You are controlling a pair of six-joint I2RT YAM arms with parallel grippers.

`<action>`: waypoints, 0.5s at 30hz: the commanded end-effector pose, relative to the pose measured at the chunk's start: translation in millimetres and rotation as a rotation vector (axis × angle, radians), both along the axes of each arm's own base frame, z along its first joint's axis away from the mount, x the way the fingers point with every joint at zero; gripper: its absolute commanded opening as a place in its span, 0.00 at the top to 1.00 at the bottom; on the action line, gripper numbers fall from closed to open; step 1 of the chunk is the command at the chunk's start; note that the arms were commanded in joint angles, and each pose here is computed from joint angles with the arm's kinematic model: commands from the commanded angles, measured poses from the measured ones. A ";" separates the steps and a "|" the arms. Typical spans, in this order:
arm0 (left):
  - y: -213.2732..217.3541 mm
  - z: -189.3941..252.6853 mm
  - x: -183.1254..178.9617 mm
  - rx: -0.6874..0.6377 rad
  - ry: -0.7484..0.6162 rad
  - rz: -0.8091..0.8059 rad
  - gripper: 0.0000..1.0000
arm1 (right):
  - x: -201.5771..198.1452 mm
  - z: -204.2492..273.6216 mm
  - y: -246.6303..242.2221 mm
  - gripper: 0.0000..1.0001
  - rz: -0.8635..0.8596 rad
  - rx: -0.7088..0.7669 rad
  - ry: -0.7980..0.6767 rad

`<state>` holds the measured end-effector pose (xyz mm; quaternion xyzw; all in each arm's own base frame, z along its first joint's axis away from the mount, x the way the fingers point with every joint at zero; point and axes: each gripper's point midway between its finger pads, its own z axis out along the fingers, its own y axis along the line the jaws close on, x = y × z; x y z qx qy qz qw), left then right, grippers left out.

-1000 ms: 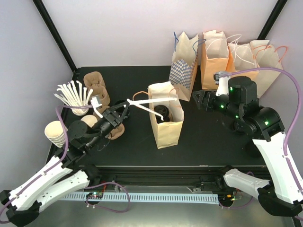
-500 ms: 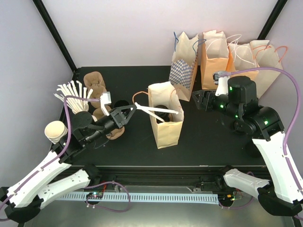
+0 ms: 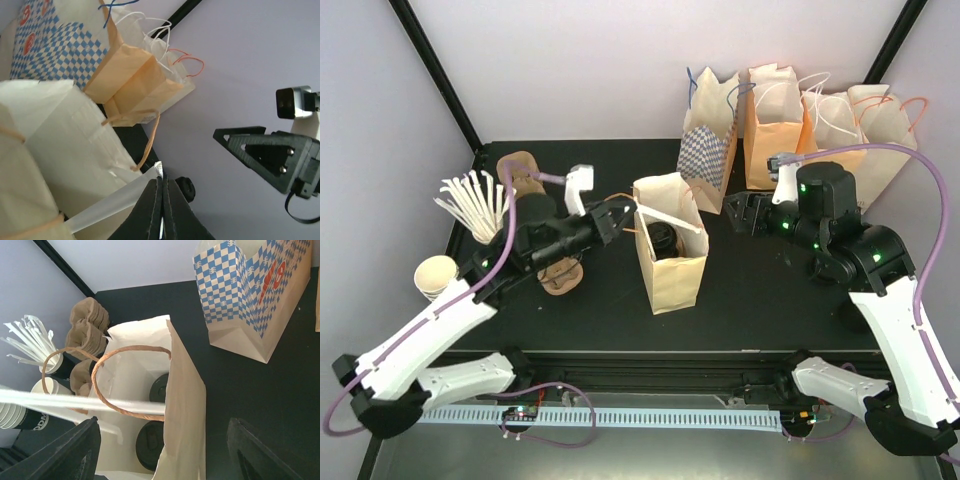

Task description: Pack the takeout coffee

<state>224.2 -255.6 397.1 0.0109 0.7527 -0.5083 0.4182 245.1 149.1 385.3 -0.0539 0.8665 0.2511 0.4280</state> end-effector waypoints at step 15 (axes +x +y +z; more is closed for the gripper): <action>-56.8 47.1 14.3 0.343 -0.158 -0.269 0.98 | 13.3 12.0 2.4 0.27 -0.016 0.001 -0.033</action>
